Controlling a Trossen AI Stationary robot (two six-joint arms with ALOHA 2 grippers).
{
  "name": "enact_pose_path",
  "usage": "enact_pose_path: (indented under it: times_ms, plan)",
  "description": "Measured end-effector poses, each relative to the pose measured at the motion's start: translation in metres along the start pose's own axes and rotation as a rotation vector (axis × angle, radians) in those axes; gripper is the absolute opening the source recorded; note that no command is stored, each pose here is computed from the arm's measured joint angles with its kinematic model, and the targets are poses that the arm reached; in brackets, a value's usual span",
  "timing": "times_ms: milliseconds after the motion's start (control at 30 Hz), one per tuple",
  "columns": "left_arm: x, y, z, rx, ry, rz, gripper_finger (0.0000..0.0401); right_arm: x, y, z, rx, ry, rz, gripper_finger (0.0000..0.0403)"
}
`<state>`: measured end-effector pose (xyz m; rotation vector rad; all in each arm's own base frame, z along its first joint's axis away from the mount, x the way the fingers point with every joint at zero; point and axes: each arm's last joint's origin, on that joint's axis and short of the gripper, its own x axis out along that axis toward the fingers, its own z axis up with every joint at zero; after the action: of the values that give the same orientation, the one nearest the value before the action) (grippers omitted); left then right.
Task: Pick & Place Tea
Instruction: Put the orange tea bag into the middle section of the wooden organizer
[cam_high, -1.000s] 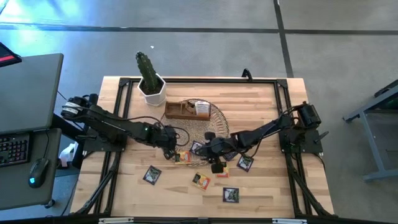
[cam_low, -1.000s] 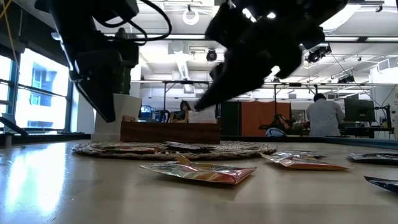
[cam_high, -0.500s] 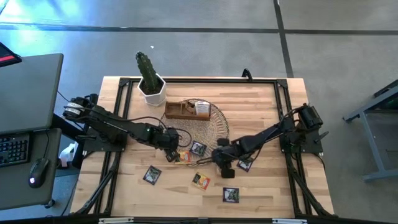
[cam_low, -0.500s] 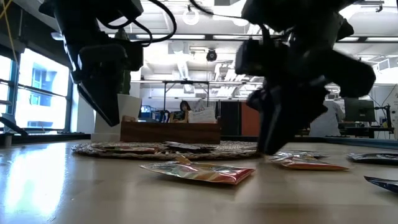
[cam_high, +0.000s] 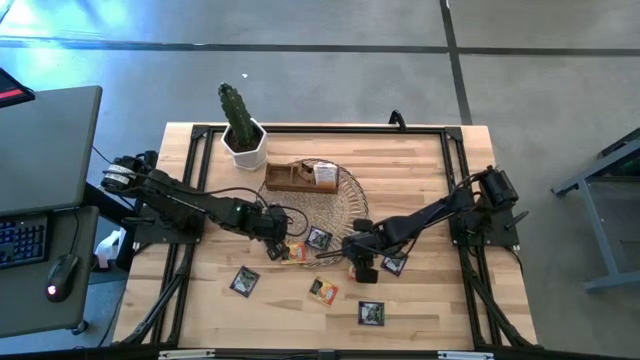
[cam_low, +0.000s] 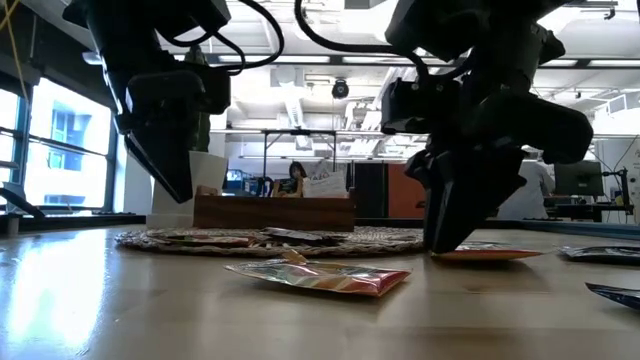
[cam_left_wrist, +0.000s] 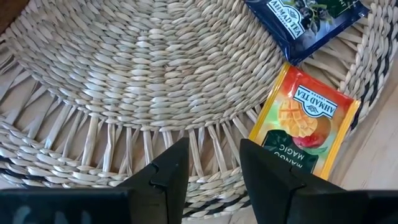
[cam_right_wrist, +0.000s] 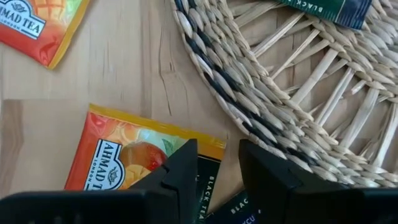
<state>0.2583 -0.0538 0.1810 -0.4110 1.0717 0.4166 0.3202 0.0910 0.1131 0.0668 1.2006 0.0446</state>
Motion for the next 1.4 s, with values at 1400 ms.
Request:
enact_pose_path:
  times_ms: [1400]
  plan:
    - [0.000,-0.002,0.003,0.036,-0.051,0.000,0.0140,-0.075,-0.125,0.092,-0.360,-0.733,-0.668,0.0001]
